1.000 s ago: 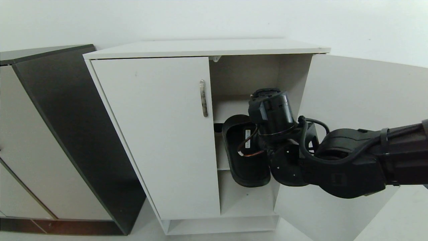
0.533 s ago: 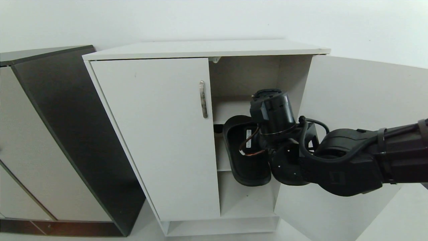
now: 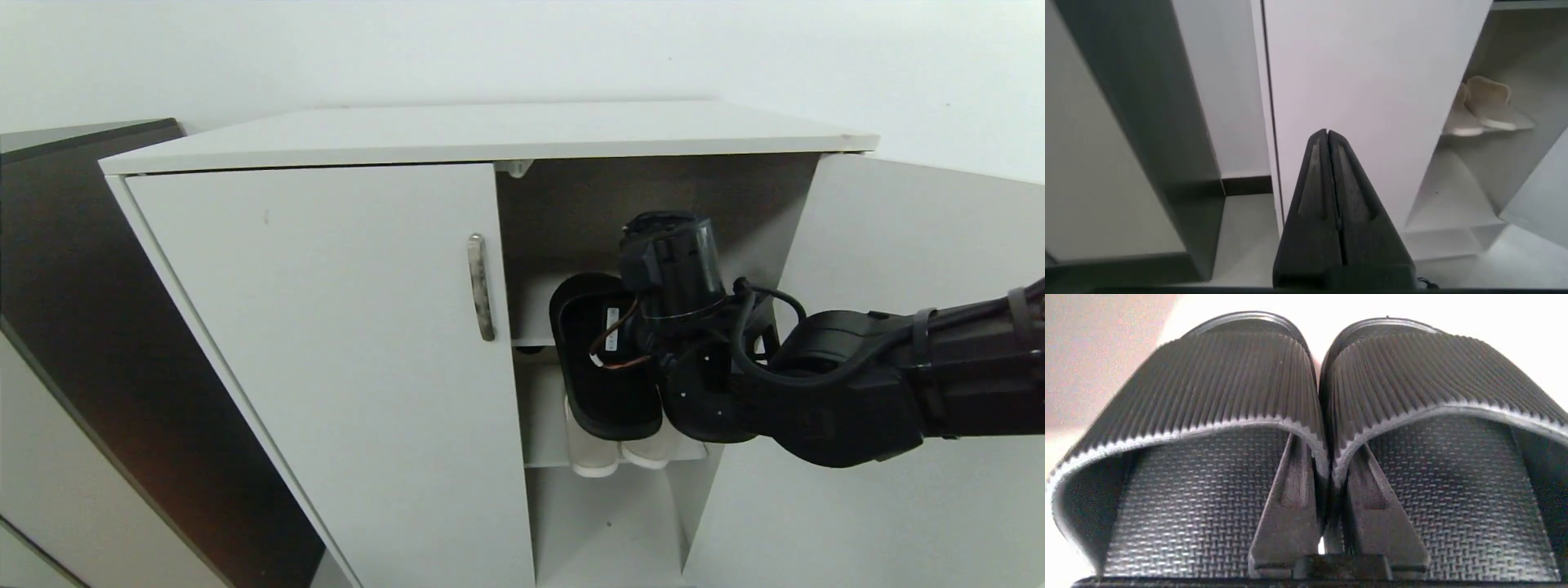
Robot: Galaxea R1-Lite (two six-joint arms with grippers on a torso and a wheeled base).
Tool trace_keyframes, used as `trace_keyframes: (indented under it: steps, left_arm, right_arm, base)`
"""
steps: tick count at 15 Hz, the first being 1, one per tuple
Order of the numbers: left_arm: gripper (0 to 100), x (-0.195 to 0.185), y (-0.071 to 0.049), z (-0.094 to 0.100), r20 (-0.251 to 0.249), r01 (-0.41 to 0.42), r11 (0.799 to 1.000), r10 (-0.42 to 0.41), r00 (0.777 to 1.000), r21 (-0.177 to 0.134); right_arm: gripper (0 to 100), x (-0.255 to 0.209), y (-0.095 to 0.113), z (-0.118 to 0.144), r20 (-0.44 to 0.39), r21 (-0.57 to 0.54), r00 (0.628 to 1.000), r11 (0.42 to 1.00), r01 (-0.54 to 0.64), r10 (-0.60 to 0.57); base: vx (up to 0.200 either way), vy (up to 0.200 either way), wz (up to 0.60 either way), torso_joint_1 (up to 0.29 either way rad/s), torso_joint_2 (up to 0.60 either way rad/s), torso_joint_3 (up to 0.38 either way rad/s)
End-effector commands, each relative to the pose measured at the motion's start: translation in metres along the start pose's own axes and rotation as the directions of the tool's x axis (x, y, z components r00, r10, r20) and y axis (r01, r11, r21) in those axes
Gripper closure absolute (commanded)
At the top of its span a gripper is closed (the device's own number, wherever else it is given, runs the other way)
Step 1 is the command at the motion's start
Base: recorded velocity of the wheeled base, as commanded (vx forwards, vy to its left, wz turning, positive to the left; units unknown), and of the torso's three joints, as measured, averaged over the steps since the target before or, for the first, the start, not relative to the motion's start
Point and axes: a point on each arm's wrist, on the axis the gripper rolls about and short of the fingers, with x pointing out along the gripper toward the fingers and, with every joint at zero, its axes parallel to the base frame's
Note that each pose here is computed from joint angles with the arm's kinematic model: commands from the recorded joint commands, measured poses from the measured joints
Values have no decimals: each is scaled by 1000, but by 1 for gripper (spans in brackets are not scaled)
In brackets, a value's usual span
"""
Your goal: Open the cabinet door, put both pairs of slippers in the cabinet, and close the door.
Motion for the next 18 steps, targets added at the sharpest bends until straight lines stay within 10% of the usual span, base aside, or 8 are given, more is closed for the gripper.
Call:
trace_keyframes:
  steps: [1, 18]
  left_arm:
    - [100, 0, 0, 0, 0, 0, 1000, 0, 1000, 0]
    - [100, 0, 0, 0, 1, -2, 1000, 2, 1000, -2]
  right_arm:
    - [100, 1, 2, -4, -9, -7, 1000, 1000, -4, 4]
    - [100, 84, 7, 28, 66, 1, 998, 1000, -3, 3]
  base:
    - [0, 0, 0, 0, 0, 0]
    - [0, 0, 0, 0, 0, 0]
